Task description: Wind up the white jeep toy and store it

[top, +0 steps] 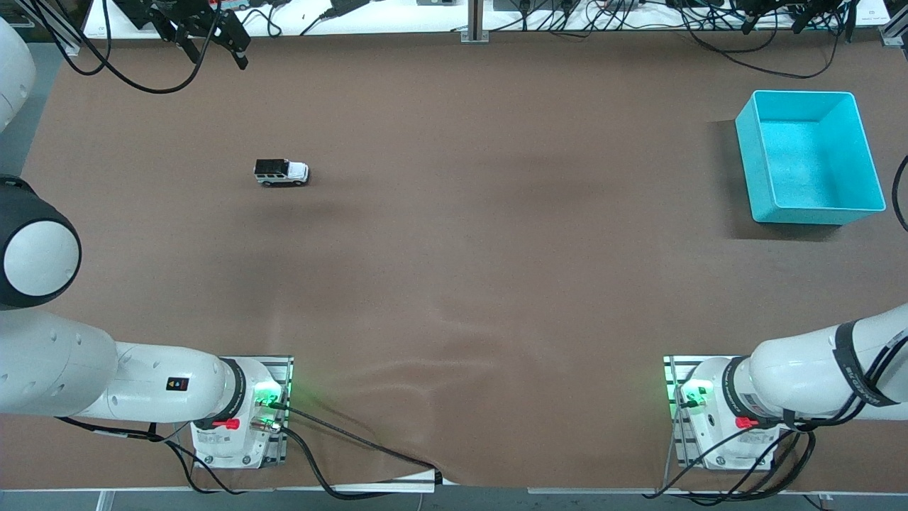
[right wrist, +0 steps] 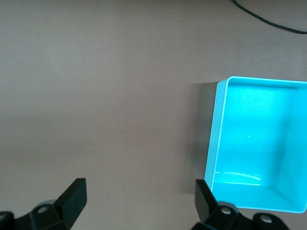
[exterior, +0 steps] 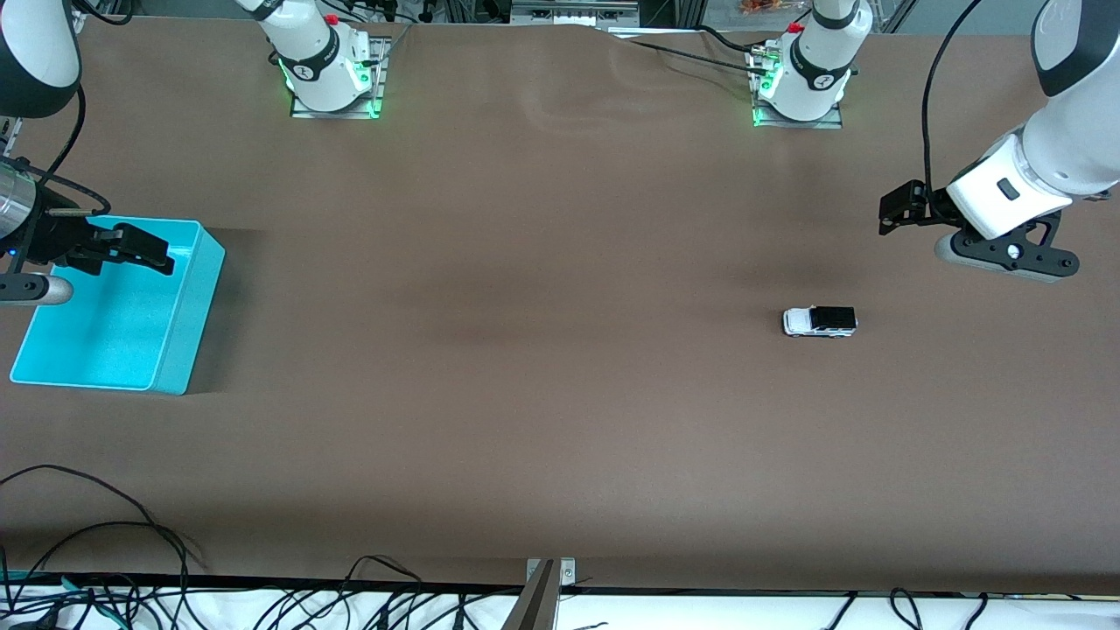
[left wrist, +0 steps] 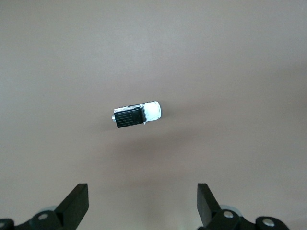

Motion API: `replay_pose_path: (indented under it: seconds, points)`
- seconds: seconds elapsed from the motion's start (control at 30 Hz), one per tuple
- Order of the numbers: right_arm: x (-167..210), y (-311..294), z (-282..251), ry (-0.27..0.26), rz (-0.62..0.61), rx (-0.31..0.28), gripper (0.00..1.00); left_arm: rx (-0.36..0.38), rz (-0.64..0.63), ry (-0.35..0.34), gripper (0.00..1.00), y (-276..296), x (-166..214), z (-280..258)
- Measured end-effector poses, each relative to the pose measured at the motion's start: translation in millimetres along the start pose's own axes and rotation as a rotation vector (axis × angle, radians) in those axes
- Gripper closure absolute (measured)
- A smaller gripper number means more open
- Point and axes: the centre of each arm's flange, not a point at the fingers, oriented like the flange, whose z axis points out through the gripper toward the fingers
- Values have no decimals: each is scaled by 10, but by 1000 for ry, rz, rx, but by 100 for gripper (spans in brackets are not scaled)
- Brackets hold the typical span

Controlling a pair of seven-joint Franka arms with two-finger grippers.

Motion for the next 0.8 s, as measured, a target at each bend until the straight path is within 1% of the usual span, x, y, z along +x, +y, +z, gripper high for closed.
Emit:
replay_pose_path:
  seconds: [0.2, 0.43, 0.6, 0.8]
  points:
    - [0, 0, 1, 0, 0, 0, 0, -5, 19, -44, 0, 23, 49, 155]
    - [0, 1, 1, 0, 0, 0, 0, -10, 111, -59, 0, 16, 90, 240]
    - [0, 1, 1, 0, 0, 0, 0, -15, 218, -68, 0, 12, 93, 264]
    - [0, 1, 1, 0, 0, 0, 0, -13, 401, -87, 0, -6, 100, 318]
